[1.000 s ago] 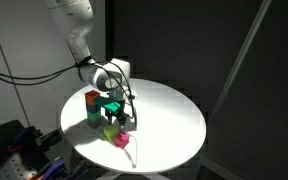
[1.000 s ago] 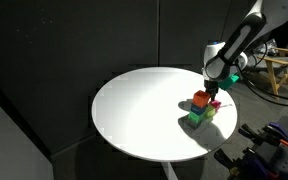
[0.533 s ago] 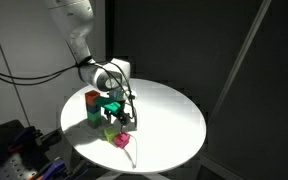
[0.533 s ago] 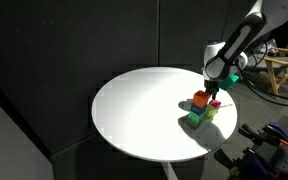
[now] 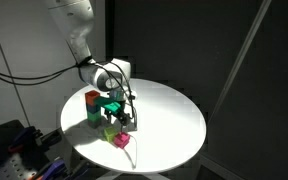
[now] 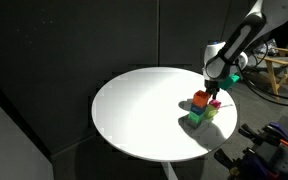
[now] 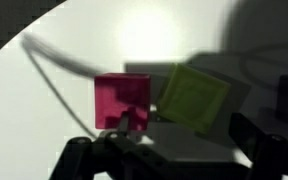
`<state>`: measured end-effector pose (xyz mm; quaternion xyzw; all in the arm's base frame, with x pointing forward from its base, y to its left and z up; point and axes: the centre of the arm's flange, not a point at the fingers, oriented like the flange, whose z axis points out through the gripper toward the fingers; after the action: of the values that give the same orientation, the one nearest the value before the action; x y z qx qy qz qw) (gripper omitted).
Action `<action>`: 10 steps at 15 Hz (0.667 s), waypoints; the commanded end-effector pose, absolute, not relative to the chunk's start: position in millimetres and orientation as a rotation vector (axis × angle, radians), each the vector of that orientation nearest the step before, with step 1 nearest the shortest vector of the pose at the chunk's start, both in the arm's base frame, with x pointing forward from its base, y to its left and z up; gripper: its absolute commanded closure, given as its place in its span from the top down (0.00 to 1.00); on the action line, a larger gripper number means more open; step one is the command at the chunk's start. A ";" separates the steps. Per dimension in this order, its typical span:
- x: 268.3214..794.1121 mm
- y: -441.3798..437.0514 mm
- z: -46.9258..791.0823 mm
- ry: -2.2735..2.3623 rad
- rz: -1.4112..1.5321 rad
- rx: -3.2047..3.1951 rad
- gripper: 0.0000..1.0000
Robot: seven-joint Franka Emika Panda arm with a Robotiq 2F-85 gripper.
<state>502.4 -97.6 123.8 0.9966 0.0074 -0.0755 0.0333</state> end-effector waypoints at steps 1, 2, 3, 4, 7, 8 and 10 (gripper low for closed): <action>504.9 -99.5 136.1 -0.006 -0.246 3.045 1.00; 504.6 -100.0 138.6 -0.007 -0.245 3.043 1.00; 504.6 -100.4 140.6 -0.010 -0.245 3.040 1.00; 504.7 -100.8 142.7 -0.011 -0.245 3.039 1.00; 504.7 -101.4 149.6 -0.015 -0.243 3.031 1.00; 504.3 -101.4 151.9 -0.019 -0.246 3.029 1.00; 503.8 -100.3 155.4 -0.020 -0.249 3.027 1.00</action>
<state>504.5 -102.9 139.3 0.9962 -0.0021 -0.0777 0.0401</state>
